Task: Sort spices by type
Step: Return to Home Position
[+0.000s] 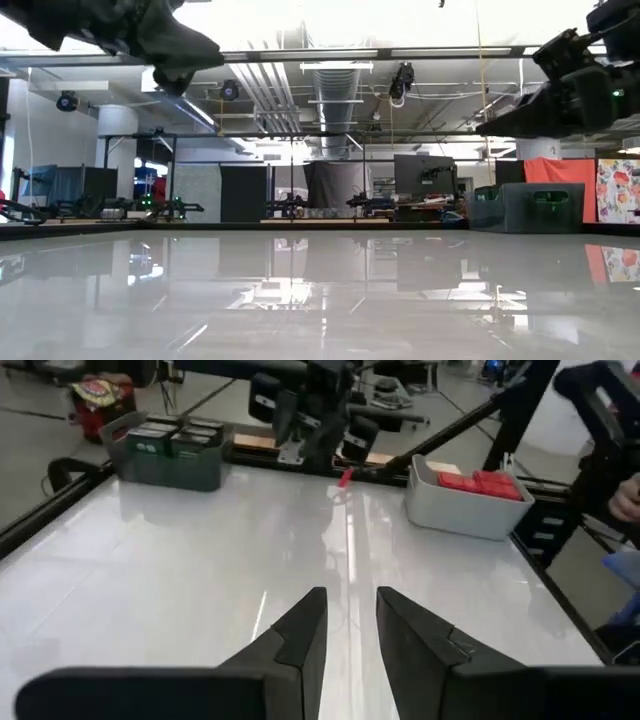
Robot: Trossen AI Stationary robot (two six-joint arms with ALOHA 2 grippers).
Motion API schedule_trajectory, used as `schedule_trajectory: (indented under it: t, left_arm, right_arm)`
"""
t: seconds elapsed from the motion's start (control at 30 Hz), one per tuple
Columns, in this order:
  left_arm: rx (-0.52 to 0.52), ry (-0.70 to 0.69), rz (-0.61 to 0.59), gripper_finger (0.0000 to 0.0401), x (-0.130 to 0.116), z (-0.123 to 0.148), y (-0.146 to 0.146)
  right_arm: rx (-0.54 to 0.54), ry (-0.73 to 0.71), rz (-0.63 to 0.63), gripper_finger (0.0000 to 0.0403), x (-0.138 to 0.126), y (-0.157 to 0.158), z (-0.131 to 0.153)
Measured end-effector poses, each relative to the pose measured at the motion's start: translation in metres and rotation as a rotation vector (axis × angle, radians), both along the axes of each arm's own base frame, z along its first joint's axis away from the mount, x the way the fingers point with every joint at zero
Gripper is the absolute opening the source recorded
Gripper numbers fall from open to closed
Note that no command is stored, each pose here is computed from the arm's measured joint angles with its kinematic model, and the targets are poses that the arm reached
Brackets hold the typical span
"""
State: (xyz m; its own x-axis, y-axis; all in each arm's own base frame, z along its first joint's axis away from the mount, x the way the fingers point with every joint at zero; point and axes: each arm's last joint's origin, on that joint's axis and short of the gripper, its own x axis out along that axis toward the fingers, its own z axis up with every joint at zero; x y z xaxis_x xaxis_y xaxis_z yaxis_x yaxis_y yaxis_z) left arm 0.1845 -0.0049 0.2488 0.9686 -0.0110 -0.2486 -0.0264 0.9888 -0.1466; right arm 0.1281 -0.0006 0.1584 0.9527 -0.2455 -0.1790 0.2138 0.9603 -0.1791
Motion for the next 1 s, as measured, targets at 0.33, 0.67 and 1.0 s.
schedule_trajectory:
  t: [0.33, 0.67, 1.0]
  left_arm:
    - [0.047, -0.086, -0.013, 0.0075, -0.035, -0.024, 0.002]
    - [0.133, -0.232, 0.014, 0.0075, -0.064, -0.070, 0.003]
    - [0.150, -0.270, -0.020, 0.0075, -0.075, -0.065, 0.003]
  right_arm:
    - [0.015, -0.162, 0.114, 0.0089, -0.033, 0.001, 0.016]
    - [0.006, -0.097, 0.154, 0.0036, -0.029, 0.002, 0.010]
    - [0.033, -0.074, 0.142, 0.0040, -0.027, 0.002, 0.007]
